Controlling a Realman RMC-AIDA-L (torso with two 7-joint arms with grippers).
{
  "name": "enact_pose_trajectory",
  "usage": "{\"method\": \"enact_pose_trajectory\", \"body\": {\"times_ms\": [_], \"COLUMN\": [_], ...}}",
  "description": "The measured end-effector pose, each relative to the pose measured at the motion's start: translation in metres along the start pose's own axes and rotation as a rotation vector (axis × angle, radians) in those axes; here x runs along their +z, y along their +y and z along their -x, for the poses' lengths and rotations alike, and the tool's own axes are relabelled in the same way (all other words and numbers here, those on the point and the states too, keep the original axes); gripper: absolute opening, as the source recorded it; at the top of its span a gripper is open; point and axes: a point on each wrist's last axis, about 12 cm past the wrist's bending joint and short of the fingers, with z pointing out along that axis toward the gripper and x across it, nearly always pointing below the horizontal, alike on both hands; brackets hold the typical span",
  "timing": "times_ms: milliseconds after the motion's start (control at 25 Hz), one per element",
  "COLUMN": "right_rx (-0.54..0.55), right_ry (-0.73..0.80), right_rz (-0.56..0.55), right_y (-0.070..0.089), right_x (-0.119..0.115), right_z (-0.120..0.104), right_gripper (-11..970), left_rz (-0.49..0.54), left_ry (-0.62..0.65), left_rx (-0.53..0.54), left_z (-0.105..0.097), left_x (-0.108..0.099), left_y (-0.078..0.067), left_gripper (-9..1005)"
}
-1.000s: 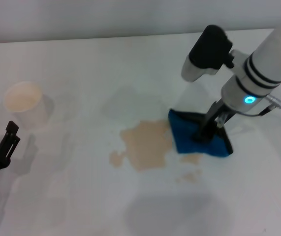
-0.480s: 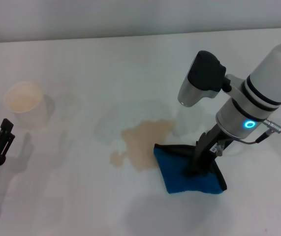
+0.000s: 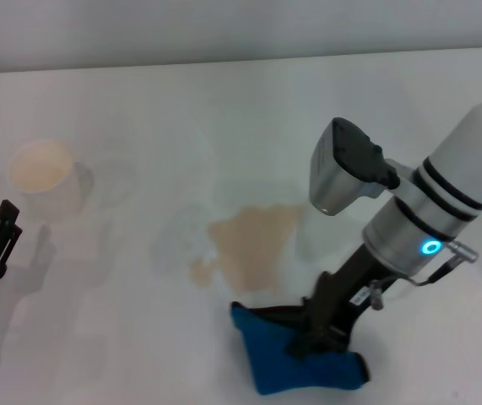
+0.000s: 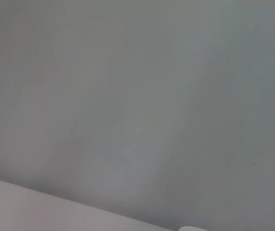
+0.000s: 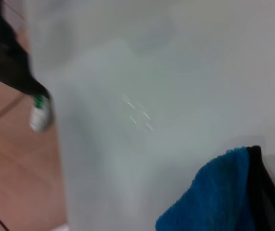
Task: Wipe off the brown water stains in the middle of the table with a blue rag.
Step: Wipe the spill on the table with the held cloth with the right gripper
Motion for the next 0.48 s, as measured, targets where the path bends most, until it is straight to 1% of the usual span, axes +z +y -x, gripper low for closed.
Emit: {"method": "enact_pose_trajectory", "body": {"times_ms": [120,200,240,480], "right_rx": [-0.036,-0.043,-0.04,-0.028], "right_ry": [-0.076,-0.119,-0.133,-0.159], "right_rz": [0.022,0.0,-0.029,-0.064], "right_y": [0.003,0.001,-0.002,-0.005], "right_x": [0.007,0.013,0.018,0.028], "right_z": [0.005,0.007,0.006,0.007], "right_gripper": [73,74,75,80], "left_rz": [0.003,0.005,0.006,0.014], "left_ry": [-0.002,-0.003,-0.003,-0.006], "left_rx": [-0.001,-0.001,0.0,-0.001], "left_z": [0.0,0.0,0.001,0.001], "left_x": [0.0,0.0,0.0,0.0], "left_y": [0.0,0.001,0.001,0.002], "left_gripper": [785,785,785,785]}}
